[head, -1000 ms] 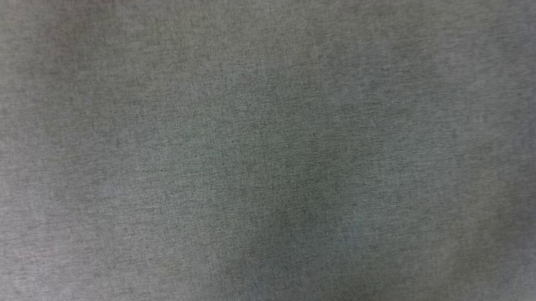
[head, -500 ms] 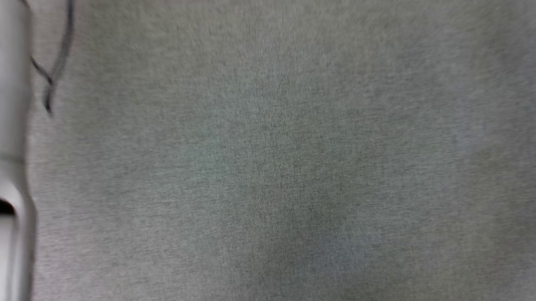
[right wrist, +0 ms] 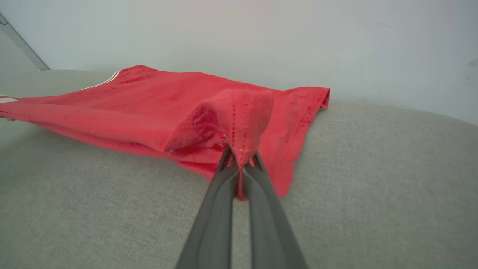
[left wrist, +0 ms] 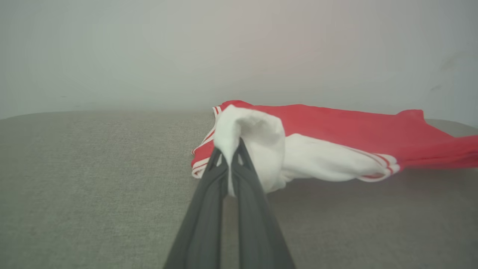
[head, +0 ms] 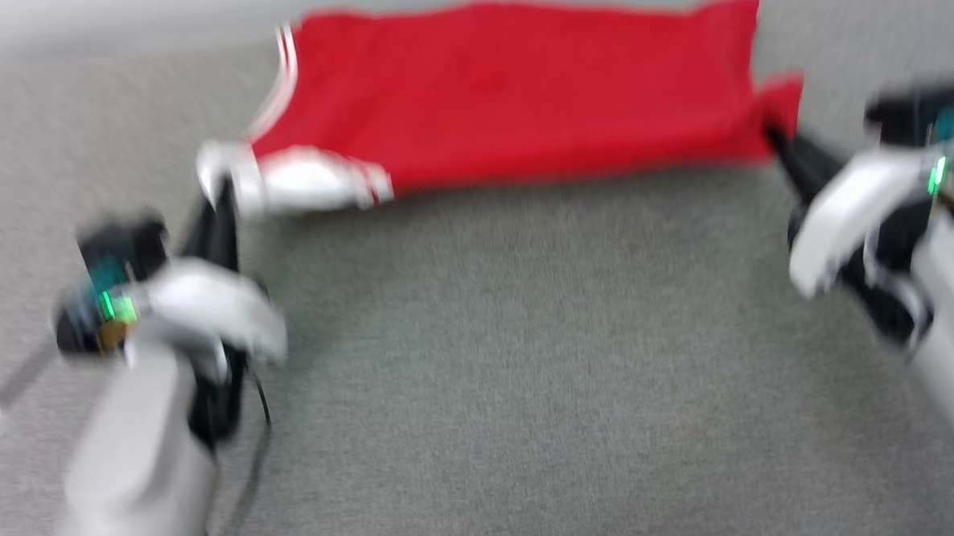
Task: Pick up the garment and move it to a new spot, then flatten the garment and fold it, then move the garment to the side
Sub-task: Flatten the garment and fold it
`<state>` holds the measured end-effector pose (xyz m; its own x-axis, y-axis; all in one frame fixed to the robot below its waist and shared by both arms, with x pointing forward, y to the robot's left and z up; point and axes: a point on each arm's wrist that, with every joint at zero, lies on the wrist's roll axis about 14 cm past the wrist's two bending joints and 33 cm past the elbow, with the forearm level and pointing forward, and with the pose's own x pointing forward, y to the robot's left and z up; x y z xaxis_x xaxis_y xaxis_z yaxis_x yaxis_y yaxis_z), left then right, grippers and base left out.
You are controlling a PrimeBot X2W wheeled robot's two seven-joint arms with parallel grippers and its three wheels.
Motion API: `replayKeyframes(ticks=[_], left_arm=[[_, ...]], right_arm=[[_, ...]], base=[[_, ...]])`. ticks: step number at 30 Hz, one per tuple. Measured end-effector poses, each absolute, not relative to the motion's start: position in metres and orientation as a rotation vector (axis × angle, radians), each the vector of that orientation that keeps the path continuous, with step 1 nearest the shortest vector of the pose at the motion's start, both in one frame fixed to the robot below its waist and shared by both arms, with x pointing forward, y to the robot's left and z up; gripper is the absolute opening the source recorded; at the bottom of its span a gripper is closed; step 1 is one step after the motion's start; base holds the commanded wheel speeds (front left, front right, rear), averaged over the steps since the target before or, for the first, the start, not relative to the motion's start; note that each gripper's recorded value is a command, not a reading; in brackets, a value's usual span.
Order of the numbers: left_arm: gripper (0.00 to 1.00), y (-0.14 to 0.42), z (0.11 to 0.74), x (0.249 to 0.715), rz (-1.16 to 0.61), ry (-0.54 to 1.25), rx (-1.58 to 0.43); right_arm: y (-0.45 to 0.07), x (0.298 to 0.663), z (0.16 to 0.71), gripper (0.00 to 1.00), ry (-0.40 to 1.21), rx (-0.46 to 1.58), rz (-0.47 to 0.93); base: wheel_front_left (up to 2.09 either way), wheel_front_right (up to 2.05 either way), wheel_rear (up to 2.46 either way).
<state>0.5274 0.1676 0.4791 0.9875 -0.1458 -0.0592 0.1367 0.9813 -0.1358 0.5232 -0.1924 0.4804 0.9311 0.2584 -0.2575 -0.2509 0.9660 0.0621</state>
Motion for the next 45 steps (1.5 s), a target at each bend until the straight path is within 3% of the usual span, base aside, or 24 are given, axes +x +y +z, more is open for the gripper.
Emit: replayKeyframes(ticks=[11, 20, 29, 43, 45], left_arm=[[0.0, 0.186, 0.476, 0.39, -0.037, 0.194, -0.206], [0.0, 0.177, 0.51, 0.344, -0.026, 0.194, -0.216], [0.0, 0.159, 0.533, 0.358, -0.093, 0.156, -0.223], [0.0, 0.147, 0.464, 0.453, -0.145, 0.272, -0.241], [0.0, 0.145, 0.448, 0.461, -0.144, 0.309, -0.242]], right_arm=[[-0.197, 0.407, 0.454, 0.0, 0.338, 0.135, 0.239], [-0.21, 0.354, 0.456, 0.0, 0.372, 0.167, 0.172], [-0.21, 0.356, 0.458, 0.0, 0.438, 0.147, 0.137], [-0.194, 0.413, 0.404, 0.0, 0.615, 0.107, 0.179], [-0.194, 0.422, 0.398, 0.05, 0.619, 0.092, 0.185]], base=[[0.0, 0.0, 0.0], [0.0, 0.0, 0.0], [0.0, 0.0, 0.0], [0.0, 0.0, 0.0], [0.0, 0.0, 0.0]])
